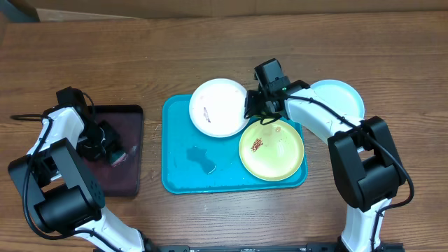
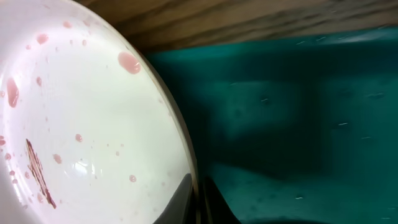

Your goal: Clean dirty plates on tray and stack at the side

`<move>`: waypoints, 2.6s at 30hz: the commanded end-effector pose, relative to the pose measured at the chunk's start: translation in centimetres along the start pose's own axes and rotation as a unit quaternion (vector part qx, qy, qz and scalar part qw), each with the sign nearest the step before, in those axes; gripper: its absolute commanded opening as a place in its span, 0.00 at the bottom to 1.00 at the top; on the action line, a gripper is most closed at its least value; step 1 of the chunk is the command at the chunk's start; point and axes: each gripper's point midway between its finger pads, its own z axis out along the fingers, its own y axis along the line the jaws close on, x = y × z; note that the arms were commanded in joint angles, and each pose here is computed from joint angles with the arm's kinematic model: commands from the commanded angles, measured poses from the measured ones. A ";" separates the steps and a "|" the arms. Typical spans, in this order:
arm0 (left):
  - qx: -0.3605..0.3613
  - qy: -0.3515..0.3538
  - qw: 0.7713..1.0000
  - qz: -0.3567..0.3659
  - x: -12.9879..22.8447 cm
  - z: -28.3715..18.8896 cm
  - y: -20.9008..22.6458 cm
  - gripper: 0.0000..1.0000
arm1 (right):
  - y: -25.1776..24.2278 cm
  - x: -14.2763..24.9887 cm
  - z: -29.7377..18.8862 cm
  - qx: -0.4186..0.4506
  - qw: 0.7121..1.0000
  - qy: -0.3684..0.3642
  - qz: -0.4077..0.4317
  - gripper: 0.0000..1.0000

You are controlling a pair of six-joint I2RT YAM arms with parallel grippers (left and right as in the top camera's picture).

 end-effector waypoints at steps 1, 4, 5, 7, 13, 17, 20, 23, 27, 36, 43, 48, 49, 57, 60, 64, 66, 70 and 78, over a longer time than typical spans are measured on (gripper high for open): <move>-0.005 0.005 1.000 -0.002 -0.2 -0.6 0.2 0.04 | 3.3 0.5 -0.5 -0.063 0.998 0.023 -0.012 0.04; -0.004 0.009 1.000 -0.002 -0.4 -1.9 0.0 0.04 | 4.3 1.7 -0.7 -0.071 0.996 0.044 -0.017 0.04; 0.002 0.008 1.000 -0.002 -0.5 -2.4 -0.2 0.05 | 4.5 2.1 -0.7 -0.069 0.996 0.051 -0.018 0.04; 0.021 0.006 1.000 -0.002 -0.8 -3.7 -0.9 0.04 | 4.9 3.2 -0.6 -0.064 0.996 0.066 -0.020 0.04; 0.067 0.012 0.998 -0.001 -0.6 -6.4 -2.5 0.04 | 5.9 5.8 -0.1 -0.034 0.995 0.086 -0.031 0.04; 0.065 0.015 0.998 0.013 0.0 -7.4 -2.3 0.04 | 4.4 7.2 0.1 0.039 0.996 0.083 0.003 0.04; 0.065 0.015 0.997 0.027 0.4 -7.9 -2.2 0.04 | 4.4 8.1 0.0 0.046 0.994 0.096 0.009 0.04; 0.055 0.004 0.998 0.035 0.2 -8.2 -1.8 0.04 | 4.8 9.0 0.0 0.040 0.993 0.113 0.008 0.04; 0.028 -0.018 0.999 0.034 -0.8 -7.3 -1.0 0.04 | 5.7 9.9 0.1 0.035 0.992 0.120 -0.004 0.04; 0.039 -0.005 0.999 0.029 0.3 -4.9 -1.0 0.04 | 5.9 10.3 0.1 0.036 0.992 0.123 -0.006 0.04; 0.147 -0.004 0.988 0.037 -0.3 -9.9 -5.0 0.04 | 3.4 8.9 0.3 0.105 0.991 0.074 0.026 0.04; 0.177 -0.017 0.981 0.078 0.1 -12.7 -6.6 0.04 | 3.1 8.1 0.3 0.113 0.992 0.053 0.037 0.04; 0.165 -0.021 0.982 0.092 0.2 -12.6 -6.5 0.04 | 3.1 8.0 0.3 0.115 0.991 0.050 0.037 0.04; 0.034 -0.023 0.995 0.087 1.5 -7.6 -3.9 0.04 | 2.7 7.6 0.3 0.123 0.991 0.041 0.036 0.04; 0.006 -0.031 0.997 0.071 1.3 -6.3 -2.6 0.04 | 2.6 7.7 0.2 0.125 0.991 0.043 0.036 0.04; 0.017 -0.023 0.998 0.054 1.1 -8.1 -2.4 0.04 | 2.2 7.6 0.1 0.138 0.989 0.038 0.035 0.04; 0.035 -0.019 0.998 0.048 0.9 -10.0 -2.8 0.04 | 2.1 7.5 0.1 0.139 0.989 0.035 0.034 0.04; 0.018 -0.047 0.998 0.050 -0.4 -12.0 -2.5 0.04 | 2.2 7.4 0.1 0.138 0.989 0.034 0.034 0.04; -0.030 -0.018 0.998 0.045 1.7 -4.8 -0.4 0.04 | 2.5 7.0 0.3 0.130 0.991 0.026 0.033 0.06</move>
